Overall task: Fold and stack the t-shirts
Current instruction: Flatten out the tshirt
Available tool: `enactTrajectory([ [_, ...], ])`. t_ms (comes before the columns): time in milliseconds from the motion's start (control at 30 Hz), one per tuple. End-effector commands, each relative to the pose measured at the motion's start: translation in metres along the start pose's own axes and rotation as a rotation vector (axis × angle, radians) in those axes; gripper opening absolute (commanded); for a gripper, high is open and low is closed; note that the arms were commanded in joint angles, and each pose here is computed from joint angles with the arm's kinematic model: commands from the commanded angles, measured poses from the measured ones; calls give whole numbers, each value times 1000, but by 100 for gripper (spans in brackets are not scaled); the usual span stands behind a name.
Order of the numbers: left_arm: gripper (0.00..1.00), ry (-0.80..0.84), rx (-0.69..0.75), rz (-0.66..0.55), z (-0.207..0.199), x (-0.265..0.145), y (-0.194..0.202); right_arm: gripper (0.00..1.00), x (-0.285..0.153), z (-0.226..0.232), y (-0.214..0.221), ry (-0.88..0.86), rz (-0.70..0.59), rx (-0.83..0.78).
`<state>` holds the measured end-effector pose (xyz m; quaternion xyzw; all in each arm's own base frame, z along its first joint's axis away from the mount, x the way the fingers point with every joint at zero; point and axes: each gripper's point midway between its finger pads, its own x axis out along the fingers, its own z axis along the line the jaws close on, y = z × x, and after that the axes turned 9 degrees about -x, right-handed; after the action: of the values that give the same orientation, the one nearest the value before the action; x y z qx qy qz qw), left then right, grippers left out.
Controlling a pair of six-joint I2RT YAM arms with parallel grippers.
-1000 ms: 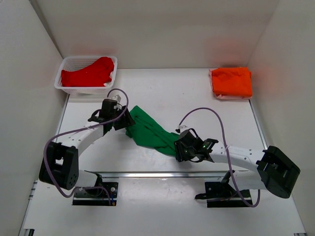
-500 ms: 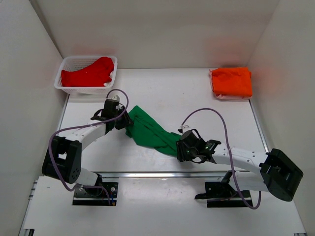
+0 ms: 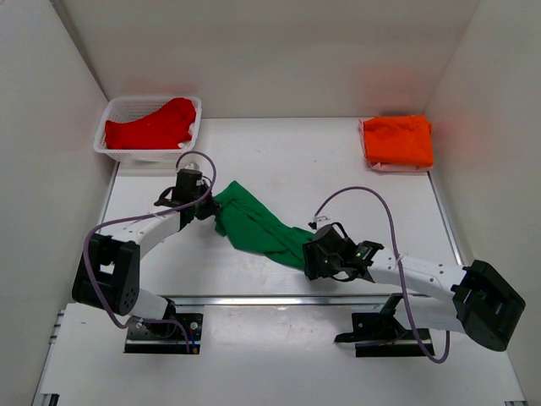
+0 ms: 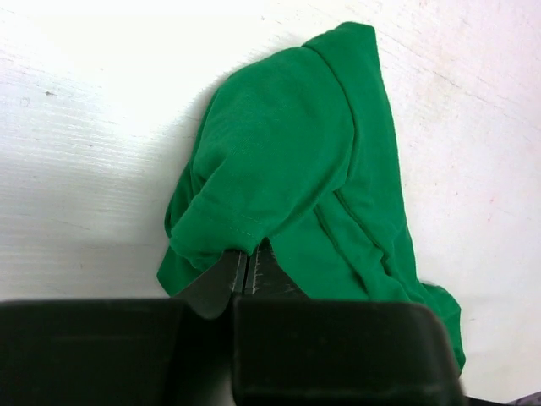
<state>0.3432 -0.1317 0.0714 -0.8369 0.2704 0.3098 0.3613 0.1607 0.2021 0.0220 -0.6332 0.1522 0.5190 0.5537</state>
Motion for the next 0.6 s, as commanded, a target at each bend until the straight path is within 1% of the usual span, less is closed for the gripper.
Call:
enactTrajectory([
  [0, 0, 54, -12, -68, -19, -7, -24, 53, -15, -14, 24, 62, 91, -22],
  [33, 0, 60, -15, -70, -21, -9, -25, 56, -21, -12, 14, 61, 52, -25],
  [67, 0, 56, -18, -70, -19, -9, -24, 56, -26, -14, 15, 72, 41, -33],
  [133, 0, 79, -24, -79, -24, -14, -29, 52, -35, -13, -2, 78, -10, -33],
  [233, 0, 86, -36, -83, -26, -16, -31, 46, -36, -9, -14, 57, -36, -58],
  [267, 0, 92, -33, -81, -28, -17, -31, 43, -33, -10, -14, 65, -26, -54],
  [300, 0, 89, -31, -84, -26, -17, -33, 42, -33, -3, -20, 45, -43, -68],
  [333, 0, 96, -34, -86, -28, -18, -34, 41, -28, 2, -18, 32, -24, -93],
  [567, 0, 95, -56, -76, -23, -17, -29, 38, -5, 20, -14, -32, -4, -86],
])
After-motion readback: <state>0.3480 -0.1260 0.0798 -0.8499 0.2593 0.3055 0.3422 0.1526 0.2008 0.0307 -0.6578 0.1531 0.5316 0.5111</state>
